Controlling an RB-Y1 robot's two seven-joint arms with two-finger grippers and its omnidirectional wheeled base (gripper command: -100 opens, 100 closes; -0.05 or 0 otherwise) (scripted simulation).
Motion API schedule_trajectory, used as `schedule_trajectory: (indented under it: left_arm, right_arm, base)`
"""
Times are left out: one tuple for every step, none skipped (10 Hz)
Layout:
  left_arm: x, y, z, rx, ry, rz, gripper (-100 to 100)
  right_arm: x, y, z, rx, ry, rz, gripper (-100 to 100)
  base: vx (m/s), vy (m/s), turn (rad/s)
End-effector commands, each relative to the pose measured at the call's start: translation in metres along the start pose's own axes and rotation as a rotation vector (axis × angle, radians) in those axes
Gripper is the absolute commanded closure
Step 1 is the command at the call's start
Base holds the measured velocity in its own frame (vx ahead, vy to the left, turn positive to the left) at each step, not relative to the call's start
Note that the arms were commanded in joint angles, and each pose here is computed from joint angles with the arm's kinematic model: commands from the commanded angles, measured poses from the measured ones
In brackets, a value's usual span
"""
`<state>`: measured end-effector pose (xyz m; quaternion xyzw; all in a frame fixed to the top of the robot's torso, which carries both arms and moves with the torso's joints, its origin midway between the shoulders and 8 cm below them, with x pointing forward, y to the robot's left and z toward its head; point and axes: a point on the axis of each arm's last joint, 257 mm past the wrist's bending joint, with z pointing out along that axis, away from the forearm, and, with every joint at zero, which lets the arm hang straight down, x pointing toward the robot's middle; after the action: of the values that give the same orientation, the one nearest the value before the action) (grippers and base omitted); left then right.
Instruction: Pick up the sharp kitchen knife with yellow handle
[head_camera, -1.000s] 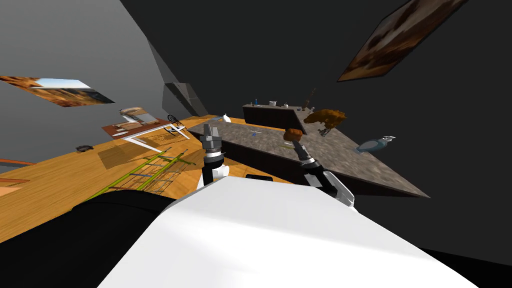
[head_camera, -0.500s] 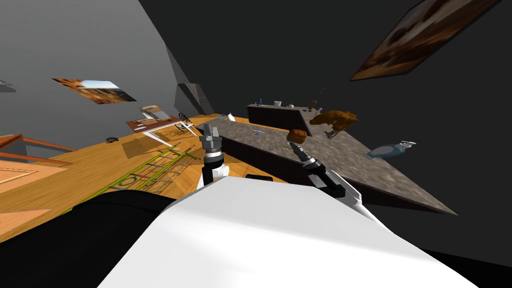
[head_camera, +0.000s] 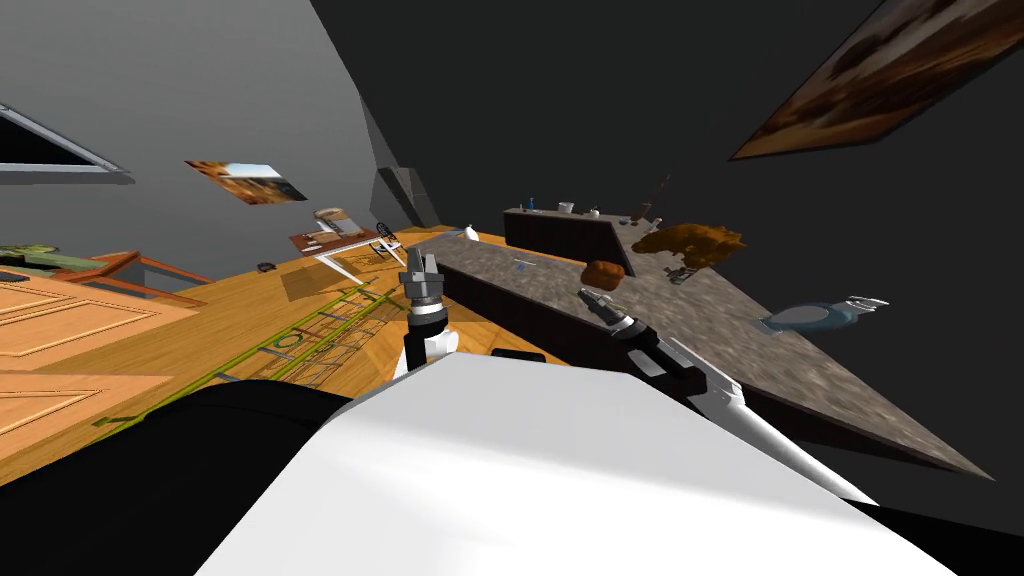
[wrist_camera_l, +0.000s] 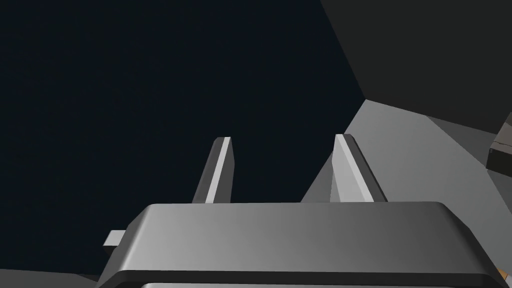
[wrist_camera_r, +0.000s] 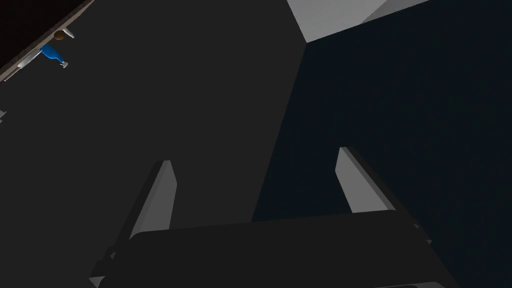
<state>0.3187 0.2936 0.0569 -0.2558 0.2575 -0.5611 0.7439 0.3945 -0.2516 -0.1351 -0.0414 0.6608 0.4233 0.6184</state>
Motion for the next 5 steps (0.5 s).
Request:
schedule_trajectory:
  left_arm:
    - [0.000, 0.000, 0.000, 0.000, 0.000, 0.000, 0]
    - [0.000, 0.000, 0.000, 0.000, 0.000, 0.000, 0]
    - [0.000, 0.000, 0.000, 0.000, 0.000, 0.000, 0]
    - [0.000, 0.000, 0.000, 0.000, 0.000, 0.000, 0]
    - [0.000, 0.000, 0.000, 0.000, 0.000, 0.000, 0]
  right_arm:
    - [0.009, -0.015, -0.008, 0.017, 0.062, -0.036, -100]
    - [0.008, -0.016, -0.010, 0.017, 0.084, -0.054, -100]
    - [0.017, -0.030, -0.019, 0.036, 0.131, -0.077, -100]
    - [0.015, -0.032, -0.021, 0.036, 0.154, -0.097, -100]
    - [0.014, -0.033, -0.022, 0.037, 0.166, -0.107, -100]
  base:
    - [-0.014, 0.001, 0.227]
    - [-0.015, -0.005, 0.151]
    - [-0.018, -0.002, 0.217]
    - [-0.017, -0.005, 0.138]
    - [-0.007, -0.004, -0.009]
